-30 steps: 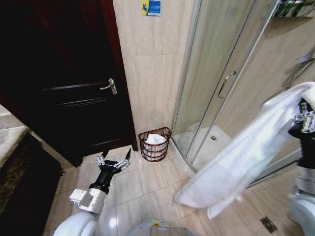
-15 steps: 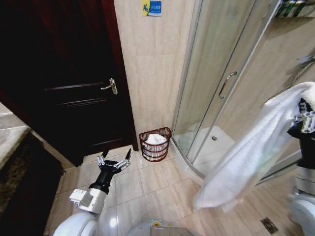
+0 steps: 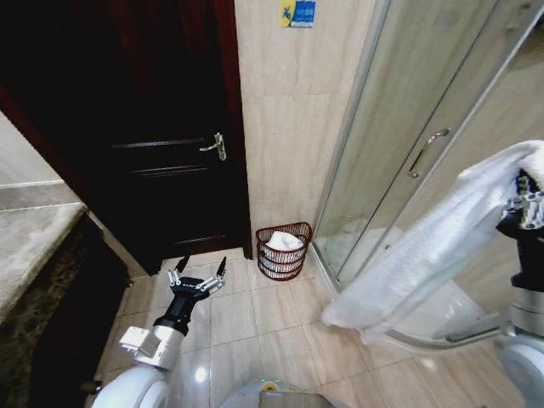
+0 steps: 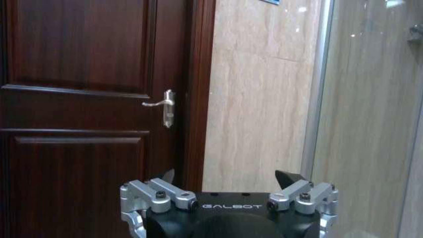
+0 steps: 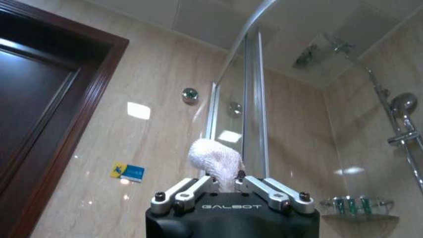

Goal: Discard the used towel into the hamper.

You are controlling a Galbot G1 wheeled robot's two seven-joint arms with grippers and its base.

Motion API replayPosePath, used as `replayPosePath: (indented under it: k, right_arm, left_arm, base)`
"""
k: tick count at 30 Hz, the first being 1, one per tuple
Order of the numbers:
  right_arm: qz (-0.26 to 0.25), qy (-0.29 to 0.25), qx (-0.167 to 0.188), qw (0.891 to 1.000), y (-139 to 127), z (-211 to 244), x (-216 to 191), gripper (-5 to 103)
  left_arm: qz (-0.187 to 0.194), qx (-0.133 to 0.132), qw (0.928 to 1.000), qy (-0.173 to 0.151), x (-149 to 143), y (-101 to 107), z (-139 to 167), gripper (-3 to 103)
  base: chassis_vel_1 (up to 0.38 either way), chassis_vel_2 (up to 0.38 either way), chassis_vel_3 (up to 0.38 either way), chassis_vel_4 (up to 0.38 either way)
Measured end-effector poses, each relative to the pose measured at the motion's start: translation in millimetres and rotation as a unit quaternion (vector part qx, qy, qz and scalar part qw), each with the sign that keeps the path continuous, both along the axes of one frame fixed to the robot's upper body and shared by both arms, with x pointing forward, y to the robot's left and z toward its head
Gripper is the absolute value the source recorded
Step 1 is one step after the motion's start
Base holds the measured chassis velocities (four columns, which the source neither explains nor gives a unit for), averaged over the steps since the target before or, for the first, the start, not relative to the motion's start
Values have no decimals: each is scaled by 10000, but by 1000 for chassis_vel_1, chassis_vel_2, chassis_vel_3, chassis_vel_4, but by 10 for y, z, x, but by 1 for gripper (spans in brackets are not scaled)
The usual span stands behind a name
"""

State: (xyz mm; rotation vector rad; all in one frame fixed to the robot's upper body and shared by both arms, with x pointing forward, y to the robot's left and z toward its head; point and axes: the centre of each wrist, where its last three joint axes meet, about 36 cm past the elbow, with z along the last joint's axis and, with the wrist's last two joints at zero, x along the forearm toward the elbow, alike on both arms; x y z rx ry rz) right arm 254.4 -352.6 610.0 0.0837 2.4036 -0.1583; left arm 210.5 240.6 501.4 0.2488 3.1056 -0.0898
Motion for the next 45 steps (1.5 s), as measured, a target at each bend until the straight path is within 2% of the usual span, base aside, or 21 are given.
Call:
replayPosePath:
  k: [32,45]
  right_arm:
    - [25,-49,13,10000,10,11,16,7]
    - [375,-488,-36,9981,138,117,182,7]
  left_arm:
    - [0,0,10000,0,0,0,0,99]
    - [0,0,10000,0,0,0,0,99]
  base:
    - [31,31,29,32]
    - [0,0,0,0]
